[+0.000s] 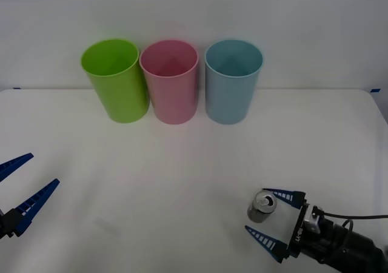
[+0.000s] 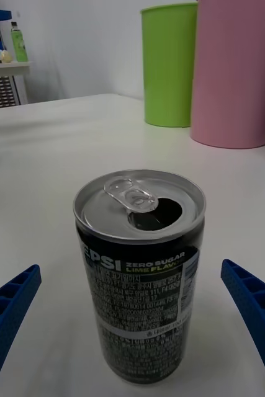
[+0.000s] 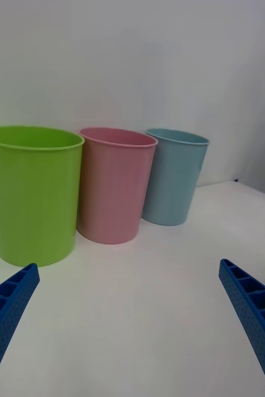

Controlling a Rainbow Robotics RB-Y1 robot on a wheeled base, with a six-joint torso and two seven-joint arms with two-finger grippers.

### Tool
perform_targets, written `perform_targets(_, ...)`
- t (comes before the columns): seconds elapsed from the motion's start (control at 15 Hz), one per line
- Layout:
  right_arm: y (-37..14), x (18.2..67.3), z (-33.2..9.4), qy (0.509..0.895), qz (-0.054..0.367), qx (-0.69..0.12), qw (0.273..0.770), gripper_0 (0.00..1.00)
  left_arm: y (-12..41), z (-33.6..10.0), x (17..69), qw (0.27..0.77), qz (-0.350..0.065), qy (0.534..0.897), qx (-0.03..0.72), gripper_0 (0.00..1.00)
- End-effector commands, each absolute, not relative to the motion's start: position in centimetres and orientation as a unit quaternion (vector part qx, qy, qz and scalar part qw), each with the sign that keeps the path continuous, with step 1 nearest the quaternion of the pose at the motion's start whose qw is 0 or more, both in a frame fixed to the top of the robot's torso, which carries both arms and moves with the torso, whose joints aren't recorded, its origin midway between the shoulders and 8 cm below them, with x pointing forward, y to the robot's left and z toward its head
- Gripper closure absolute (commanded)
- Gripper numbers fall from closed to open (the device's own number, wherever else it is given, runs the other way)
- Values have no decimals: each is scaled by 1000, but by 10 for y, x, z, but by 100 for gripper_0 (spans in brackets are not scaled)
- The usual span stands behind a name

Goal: Grasp the object on the table and drop it into the matching bin: aluminum can to the light blue bin, PET bottle to the pink bin.

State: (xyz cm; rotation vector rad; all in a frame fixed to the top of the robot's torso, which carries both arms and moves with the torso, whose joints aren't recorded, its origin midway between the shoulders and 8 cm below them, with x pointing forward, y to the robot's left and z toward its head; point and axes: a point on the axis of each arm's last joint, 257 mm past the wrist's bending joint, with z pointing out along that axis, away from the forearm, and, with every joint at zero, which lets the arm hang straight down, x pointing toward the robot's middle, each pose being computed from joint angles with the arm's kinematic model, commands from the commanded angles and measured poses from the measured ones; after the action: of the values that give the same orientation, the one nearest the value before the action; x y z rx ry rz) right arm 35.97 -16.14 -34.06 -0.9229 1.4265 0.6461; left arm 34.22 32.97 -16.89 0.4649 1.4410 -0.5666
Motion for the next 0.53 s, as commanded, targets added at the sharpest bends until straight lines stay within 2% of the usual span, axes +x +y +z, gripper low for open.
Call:
perform_targets(0.07,-151,365,-342,620,278,-397,616,0,330,-169,342,691,-253,645,208,0)
perform_targets(0.53,-137,373,-342,618,277,-398,618,0,330,-169,342,691,-253,645,208,0)
